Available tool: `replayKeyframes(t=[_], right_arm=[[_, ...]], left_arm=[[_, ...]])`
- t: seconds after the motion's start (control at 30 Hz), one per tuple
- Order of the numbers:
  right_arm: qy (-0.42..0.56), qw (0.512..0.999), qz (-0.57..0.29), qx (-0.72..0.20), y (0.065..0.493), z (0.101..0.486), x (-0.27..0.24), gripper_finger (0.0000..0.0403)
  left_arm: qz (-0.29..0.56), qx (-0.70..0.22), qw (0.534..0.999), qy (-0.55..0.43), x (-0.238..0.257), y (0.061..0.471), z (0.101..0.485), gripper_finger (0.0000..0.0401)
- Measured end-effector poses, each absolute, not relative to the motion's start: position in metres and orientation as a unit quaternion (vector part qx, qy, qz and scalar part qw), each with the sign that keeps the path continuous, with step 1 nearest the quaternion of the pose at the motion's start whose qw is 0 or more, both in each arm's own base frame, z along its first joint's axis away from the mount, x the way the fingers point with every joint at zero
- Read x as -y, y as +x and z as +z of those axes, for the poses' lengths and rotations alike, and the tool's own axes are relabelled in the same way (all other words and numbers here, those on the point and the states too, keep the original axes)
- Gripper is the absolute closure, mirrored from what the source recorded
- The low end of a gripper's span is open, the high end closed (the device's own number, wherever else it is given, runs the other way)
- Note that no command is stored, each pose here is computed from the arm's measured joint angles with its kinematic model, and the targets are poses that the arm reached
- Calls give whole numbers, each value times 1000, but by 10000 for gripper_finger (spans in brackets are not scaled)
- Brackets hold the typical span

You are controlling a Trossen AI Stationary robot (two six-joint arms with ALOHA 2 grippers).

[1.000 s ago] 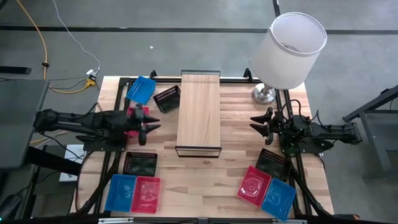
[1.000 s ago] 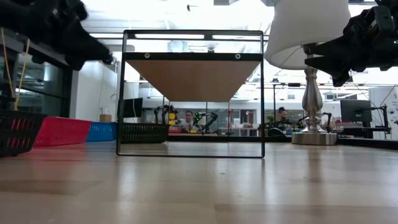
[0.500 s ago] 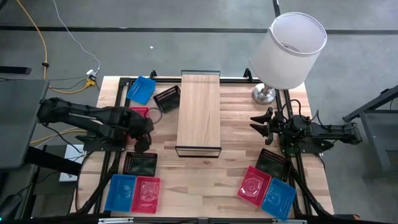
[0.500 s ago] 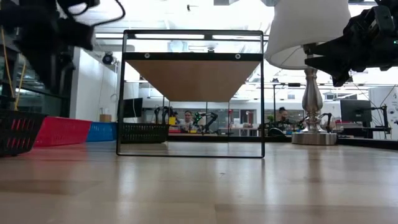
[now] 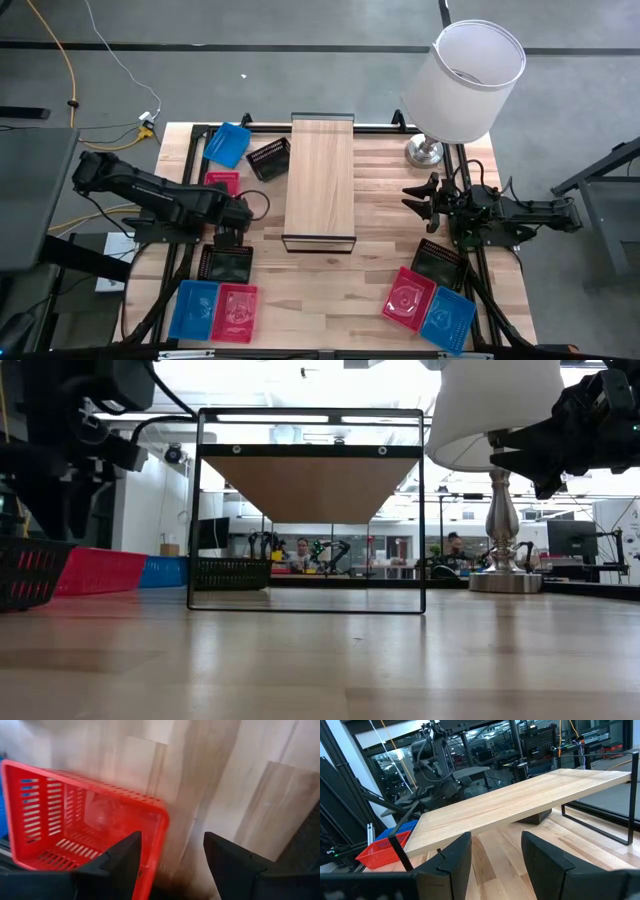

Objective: Stack baskets on shelf by color
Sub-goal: Put the top red bin on the shelf

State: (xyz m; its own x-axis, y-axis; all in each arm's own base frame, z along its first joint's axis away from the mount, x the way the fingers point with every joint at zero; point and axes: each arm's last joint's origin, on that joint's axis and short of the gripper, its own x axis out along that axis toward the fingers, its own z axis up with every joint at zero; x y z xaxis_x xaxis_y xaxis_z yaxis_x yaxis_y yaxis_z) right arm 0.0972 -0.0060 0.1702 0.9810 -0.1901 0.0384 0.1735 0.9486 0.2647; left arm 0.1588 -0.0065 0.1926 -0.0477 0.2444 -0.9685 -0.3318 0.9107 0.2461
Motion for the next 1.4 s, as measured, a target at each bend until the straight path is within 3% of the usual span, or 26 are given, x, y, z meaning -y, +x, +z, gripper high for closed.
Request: replayKeyframes(t=[0.27, 0.7, 0.8, 0.9, 1.03, 1.3, 1.4], right_arm=[[131, 987, -92, 32, 97, 170, 6, 242], [131, 987, -92, 32, 97, 170, 6, 242], [131, 987, -92, 32, 97, 170, 6, 242], [131, 987, -92, 32, 97, 170, 6, 242], [131, 987, -92, 32, 97, 170, 6, 242], [131, 987, -92, 32, 97, 170, 6, 242], [131, 987, -92, 32, 97, 170, 6, 242]], left_arm=[[258, -701, 663, -43, 9, 165, 182, 194], [305, -755, 580, -29, 1, 178, 150, 197], [306, -763, 569, -33, -1, 179, 147, 223], [301, -767, 565, -43, -1, 180, 148, 282], [303, -769, 562, -32, 0, 184, 165, 383], [327, -736, 590, 59, 9, 198, 239, 395], [293, -693, 648, 118, 12, 210, 268, 393]])
